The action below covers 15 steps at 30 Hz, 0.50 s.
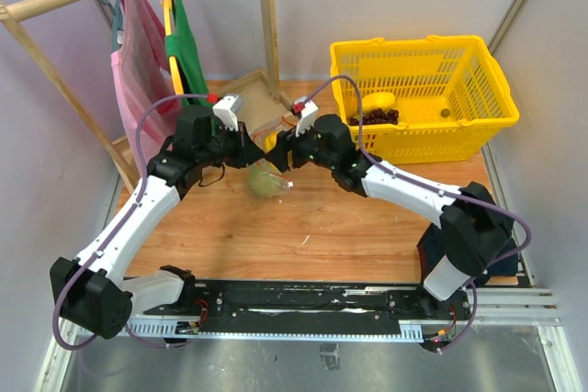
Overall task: Place the food in the zip-top bag and seal the zipper
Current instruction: Place the fake vegetable in the zipper food storage bag.
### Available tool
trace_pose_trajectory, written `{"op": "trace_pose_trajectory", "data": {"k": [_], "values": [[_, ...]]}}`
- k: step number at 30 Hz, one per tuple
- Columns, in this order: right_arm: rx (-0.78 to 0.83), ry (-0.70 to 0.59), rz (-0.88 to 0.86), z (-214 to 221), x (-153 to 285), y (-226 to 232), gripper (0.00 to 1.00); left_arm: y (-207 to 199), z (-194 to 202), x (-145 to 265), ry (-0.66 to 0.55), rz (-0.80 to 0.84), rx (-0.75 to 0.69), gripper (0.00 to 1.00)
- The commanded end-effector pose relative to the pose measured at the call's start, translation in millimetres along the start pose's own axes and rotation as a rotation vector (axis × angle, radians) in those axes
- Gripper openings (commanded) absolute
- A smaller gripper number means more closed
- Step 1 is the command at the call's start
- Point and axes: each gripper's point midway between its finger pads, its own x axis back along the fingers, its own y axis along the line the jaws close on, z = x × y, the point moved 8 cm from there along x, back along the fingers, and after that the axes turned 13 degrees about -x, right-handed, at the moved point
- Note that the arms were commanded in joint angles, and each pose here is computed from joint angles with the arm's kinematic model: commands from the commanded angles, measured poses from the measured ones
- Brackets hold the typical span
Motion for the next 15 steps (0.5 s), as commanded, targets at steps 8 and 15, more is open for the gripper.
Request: {"op": "trace_pose_trajectory", "data": {"k": [8,15], "values": [[0.003,-0.131,0.017,-2.5,-51.0,-11.5,0.23,-5.0,-0.6,0.2,-0.018,0.067,-0.006,0.00],[0.001,-0.152,-0.097,1.5,-79.3,-8.1,0.28,-4.9,2.2,-3.9,0.000,0.082,0.007,0.00]]}}
